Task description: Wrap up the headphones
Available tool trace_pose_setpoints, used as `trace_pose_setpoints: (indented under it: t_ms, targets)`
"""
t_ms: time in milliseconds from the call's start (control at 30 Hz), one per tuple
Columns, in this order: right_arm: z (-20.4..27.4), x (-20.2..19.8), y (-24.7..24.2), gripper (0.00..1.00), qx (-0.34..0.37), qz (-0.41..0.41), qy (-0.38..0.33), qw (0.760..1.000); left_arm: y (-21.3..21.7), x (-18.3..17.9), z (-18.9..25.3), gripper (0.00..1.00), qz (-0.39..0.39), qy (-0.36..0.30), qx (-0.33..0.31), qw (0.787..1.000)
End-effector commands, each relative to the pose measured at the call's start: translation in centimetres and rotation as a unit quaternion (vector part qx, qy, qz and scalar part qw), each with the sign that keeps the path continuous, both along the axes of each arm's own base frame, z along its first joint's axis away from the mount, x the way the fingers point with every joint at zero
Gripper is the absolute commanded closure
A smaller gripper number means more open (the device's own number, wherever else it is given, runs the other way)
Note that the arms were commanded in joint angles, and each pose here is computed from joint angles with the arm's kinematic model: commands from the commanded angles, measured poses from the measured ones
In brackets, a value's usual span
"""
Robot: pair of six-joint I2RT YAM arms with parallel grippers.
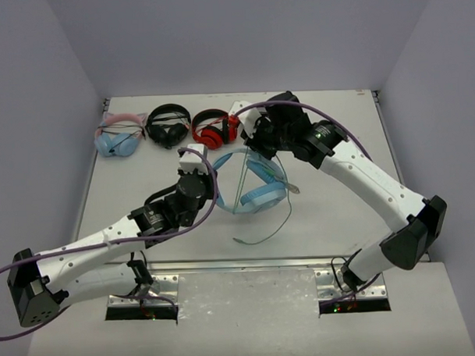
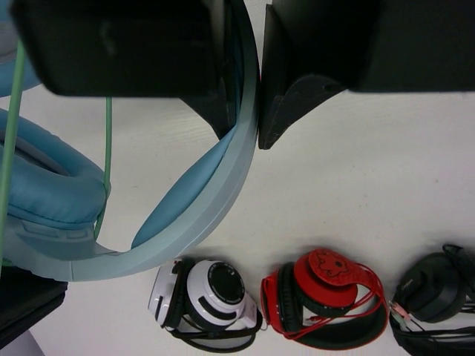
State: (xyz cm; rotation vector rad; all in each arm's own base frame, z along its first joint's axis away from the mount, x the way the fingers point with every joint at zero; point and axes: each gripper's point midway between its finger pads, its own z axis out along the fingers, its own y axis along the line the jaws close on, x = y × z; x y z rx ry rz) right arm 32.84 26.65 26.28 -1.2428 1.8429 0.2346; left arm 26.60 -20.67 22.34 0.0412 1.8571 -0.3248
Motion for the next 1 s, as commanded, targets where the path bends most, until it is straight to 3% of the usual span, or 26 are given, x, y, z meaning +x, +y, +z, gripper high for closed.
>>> trace_pose_setpoints:
  t_ms: [0, 167, 500, 600, 767, 967]
  targets:
    - [5.8, 4.8, -3.6, 0.99, 0.062, -0.097, -0.095, 0.989, -0.1, -0.8, 4.5, 1.0, -0.014, -0.033, -0.035, 0.999]
    - [6.8, 5.0, -5.8, 0.94, 0.107, -0.115, -0.078, 0.984, 0.0, -1.1, 7.7, 1.0, -0.033, -0.065, -0.04, 0.997]
    - [5.8, 4.3, -5.6, 0.85, 0.215, -0.063, 0.036, 0.974, -1.4, -2.8, 14.8, 1.0, -0.11, -0.101, -0.077, 0.986]
    - [4.4, 3.0, -4.1, 0.85, 0.242, -0.029, 0.079, 0.967, -1.3, -2.9, 16.6, 1.0, -0.109, -0.111, -0.083, 0.984]
    - [3.2, 2.3, -3.2, 0.83, 0.292, -0.018, 0.087, 0.952, -0.8, -2.9, 19.0, 1.0, -0.101, -0.126, -0.105, 0.981]
    - [1.3, 1.4, -2.0, 0.88, 0.337, 0.003, 0.119, 0.934, 0.4, -2.5, 21.0, 1.0, -0.064, -0.134, -0.12, 0.982]
